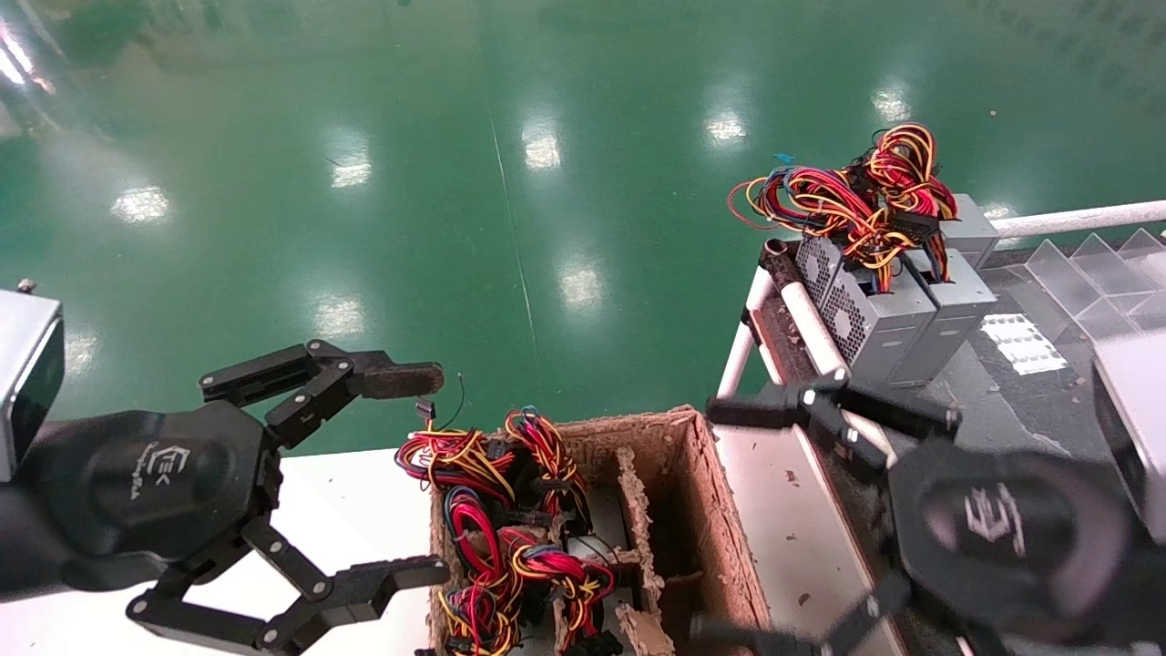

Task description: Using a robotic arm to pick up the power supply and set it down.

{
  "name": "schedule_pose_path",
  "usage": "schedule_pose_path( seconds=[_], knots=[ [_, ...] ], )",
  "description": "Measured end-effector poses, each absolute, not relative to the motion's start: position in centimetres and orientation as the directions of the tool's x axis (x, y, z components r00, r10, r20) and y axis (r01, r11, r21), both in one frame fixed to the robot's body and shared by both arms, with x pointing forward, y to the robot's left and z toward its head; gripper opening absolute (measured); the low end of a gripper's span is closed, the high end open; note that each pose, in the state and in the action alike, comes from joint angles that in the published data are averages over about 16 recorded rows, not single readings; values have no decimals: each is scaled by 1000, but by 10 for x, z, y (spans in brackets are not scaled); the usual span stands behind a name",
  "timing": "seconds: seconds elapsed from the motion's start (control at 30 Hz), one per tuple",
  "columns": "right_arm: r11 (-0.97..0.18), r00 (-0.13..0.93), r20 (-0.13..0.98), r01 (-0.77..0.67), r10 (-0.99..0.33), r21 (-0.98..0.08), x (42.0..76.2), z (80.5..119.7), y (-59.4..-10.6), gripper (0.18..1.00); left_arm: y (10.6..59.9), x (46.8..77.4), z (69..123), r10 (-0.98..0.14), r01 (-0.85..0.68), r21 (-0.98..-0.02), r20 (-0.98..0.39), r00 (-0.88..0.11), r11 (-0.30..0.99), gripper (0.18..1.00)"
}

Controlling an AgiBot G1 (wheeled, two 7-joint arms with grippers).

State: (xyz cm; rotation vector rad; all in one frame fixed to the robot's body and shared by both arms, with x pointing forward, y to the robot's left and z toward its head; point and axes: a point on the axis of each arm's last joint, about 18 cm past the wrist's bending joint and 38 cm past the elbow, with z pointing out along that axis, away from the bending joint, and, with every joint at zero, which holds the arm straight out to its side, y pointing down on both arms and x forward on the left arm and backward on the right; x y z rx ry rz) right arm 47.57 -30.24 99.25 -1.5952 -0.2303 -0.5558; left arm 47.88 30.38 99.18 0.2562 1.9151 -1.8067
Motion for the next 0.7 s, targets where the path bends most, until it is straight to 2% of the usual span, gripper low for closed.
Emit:
schedule_pose_path(
  seconds=[0.7],
  knots=[
    [-109, 863, 475, 463, -171, -880, 473, 991, -301, 1001, 304, 479, 992, -194, 457, -883, -469, -862, 106, 1001]
  ],
)
